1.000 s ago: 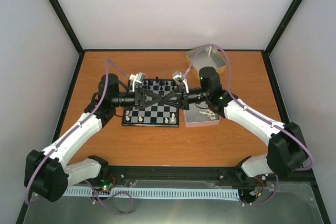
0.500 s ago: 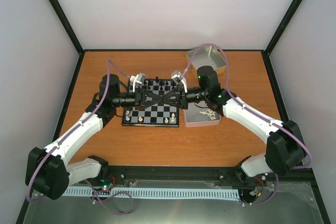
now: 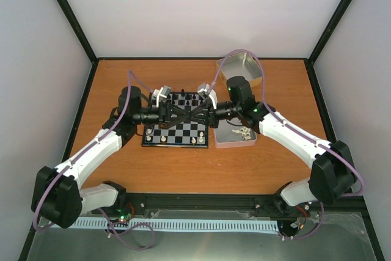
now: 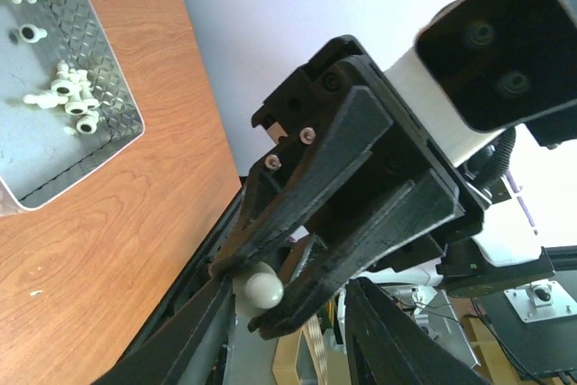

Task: Set up the chess pieces on the board
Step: Place the chess piece on the chessboard.

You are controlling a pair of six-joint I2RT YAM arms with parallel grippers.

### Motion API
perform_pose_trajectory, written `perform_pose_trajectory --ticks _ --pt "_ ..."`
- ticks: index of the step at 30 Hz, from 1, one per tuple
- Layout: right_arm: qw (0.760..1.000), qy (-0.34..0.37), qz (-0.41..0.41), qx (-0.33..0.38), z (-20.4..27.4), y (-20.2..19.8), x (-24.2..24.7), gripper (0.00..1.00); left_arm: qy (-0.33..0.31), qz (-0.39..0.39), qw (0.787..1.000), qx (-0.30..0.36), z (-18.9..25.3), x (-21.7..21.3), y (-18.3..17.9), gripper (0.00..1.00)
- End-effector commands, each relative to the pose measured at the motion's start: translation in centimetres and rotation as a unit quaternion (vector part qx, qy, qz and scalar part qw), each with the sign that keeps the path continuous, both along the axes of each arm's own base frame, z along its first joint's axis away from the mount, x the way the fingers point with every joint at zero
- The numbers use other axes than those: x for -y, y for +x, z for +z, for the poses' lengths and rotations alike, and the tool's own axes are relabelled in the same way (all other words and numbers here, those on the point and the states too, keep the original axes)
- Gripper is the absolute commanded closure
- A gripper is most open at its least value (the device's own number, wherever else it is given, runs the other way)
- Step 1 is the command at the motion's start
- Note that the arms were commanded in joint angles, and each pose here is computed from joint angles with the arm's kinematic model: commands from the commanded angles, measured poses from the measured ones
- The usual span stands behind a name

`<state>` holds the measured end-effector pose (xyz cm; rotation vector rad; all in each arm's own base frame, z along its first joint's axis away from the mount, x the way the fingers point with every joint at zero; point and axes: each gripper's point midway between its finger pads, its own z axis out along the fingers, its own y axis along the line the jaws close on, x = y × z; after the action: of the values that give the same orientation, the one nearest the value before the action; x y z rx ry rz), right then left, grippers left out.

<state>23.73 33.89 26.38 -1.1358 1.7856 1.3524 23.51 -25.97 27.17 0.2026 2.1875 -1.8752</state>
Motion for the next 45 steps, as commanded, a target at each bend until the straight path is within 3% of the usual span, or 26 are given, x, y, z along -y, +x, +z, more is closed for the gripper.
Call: perform_pose_trajectory --ticks 1,4,11,16,21,31,34,40,45 --pt "0.999 -0.005 0.003 0.043 1.2 -0.1 -0.2 0.89 0.008 0.001 1.0 -0.026 -0.7 0.3 0.4 0.64" --pt "0.998 -0.017 -0.003 0.055 1.1 0.0 -0.1 0.88 0.014 0.004 0.999 -0.047 -1.5 0.3 0.6 0.54" --pt "0.996 -0.047 -0.014 0.074 0.4 0.2 0.3 0.89 0.013 0.019 0.997 -0.071 -2.0 0.4 1.5 0.55" --pt "0.995 -0.058 -0.018 0.079 0.0 0.2 0.2 0.89 0.001 0.013 0.997 -0.076 -1.8 0.6 1.4 0.71" --pt "0.995 -0.064 -0.022 0.079 -0.4 0.5 -0.1 0.89 0.007 0.01 0.997 -0.081 -2.2 0.5 1.2 0.76" --pt "0.995 -0.066 -0.028 0.067 -0.8 0.7 -0.5 0.88 0.015 0.006 0.996 -0.088 -3.1 0.4 0.9 0.98" --pt "0.996 -0.071 -0.032 0.055 -1.0 0.7 -0.4 0.8 0.021 0.01 0.997 -0.079 -3.0 0.4 1.0 0.99" --pt "0.994 -0.075 -0.071 0.039 -1.0 1.5 0.1 0.39 0.072 0.049 0.995 -0.051 -4.3 -0.4 1.9 0.99" --pt "0.98 -0.06 -0.182 0.052 -0.3 3.5 2.6 0.26 0.181 0.112 0.977 0.004 -6.9 -2.9 3.1 0.99"
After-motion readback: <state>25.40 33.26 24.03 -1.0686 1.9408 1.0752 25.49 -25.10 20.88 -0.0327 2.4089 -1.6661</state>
